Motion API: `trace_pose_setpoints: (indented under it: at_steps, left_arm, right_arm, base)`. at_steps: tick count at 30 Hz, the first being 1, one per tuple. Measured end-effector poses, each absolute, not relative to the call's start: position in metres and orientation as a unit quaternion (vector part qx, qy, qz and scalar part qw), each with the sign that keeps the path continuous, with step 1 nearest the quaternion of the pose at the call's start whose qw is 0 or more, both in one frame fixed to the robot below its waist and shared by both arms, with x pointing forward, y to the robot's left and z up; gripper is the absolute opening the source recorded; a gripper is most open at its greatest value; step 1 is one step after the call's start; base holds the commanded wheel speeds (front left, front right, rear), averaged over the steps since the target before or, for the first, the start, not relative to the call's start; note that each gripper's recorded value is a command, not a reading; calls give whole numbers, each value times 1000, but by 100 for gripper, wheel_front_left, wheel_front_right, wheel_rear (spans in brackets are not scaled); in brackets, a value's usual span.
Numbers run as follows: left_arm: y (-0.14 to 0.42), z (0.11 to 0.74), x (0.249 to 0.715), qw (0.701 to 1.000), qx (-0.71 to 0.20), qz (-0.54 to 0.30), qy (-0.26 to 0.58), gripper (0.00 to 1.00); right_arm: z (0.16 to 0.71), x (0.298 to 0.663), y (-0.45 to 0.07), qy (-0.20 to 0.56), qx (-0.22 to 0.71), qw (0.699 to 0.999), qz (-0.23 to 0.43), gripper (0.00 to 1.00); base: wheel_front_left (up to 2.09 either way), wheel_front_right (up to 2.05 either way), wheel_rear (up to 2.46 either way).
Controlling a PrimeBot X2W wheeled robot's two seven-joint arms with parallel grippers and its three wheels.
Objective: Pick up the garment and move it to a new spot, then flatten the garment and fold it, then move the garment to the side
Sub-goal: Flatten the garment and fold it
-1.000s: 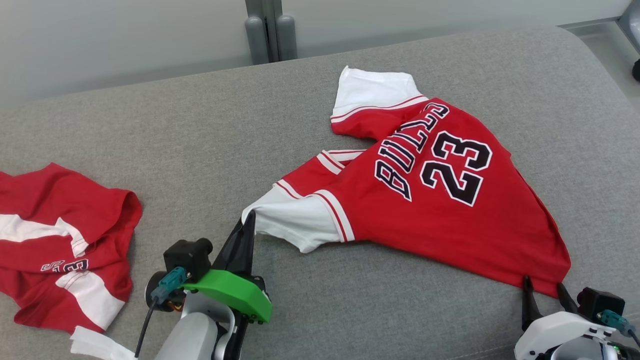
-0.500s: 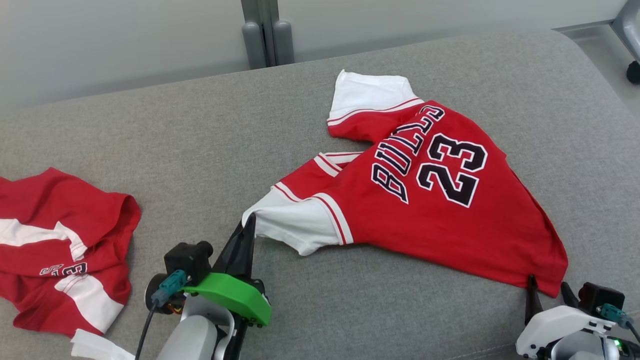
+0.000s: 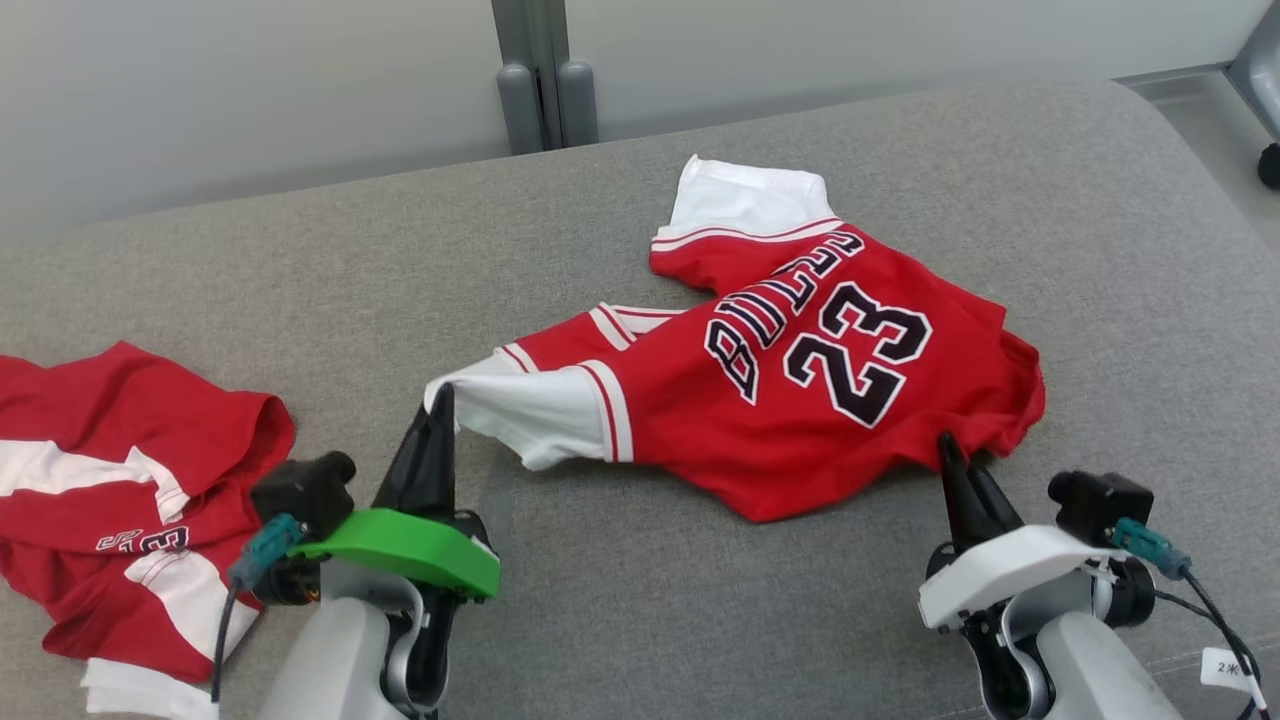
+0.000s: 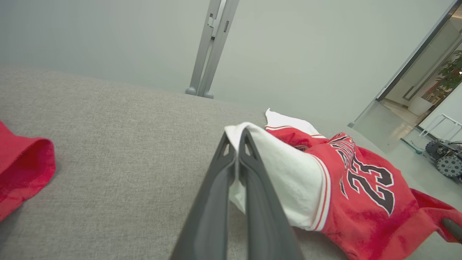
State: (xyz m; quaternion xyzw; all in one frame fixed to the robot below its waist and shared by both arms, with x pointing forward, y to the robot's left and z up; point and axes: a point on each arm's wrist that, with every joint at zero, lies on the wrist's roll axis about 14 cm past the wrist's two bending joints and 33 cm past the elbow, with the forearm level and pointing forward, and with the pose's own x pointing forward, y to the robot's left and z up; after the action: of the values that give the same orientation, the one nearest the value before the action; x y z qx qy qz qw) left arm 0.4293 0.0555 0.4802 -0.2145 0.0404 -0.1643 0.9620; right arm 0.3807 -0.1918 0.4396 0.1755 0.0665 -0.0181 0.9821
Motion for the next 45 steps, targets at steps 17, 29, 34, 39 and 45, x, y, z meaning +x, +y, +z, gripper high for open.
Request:
trace_pose_setpoints:
  at_steps: [17,29,34,39,45]
  left_arm:
    - [83,716,479,899,-336,-208,-189,0]
    - [111,782,461,868,-400,-181,-233,0]
    - [118,755,490,879,-414,-153,-179,0]
    - [121,775,531,887,-396,-156,-179,0]
    - [123,784,606,915,-324,-156,-181,0]
  right_arm:
    - [693,429,-174,-172,203,953,148,0]
    - [730,430,-177,-168,217,948,158,0]
    - [711,455,-196,-136,220,959,115,0]
    - [731,497,-191,-145,197,963,112,0]
    - [744,575,-182,-158,170,967,106,0]
  base:
    - [0,0,0]
    - [0,0,0]
    - [0,0,0]
    - [0,0,0]
    - [0,0,0]
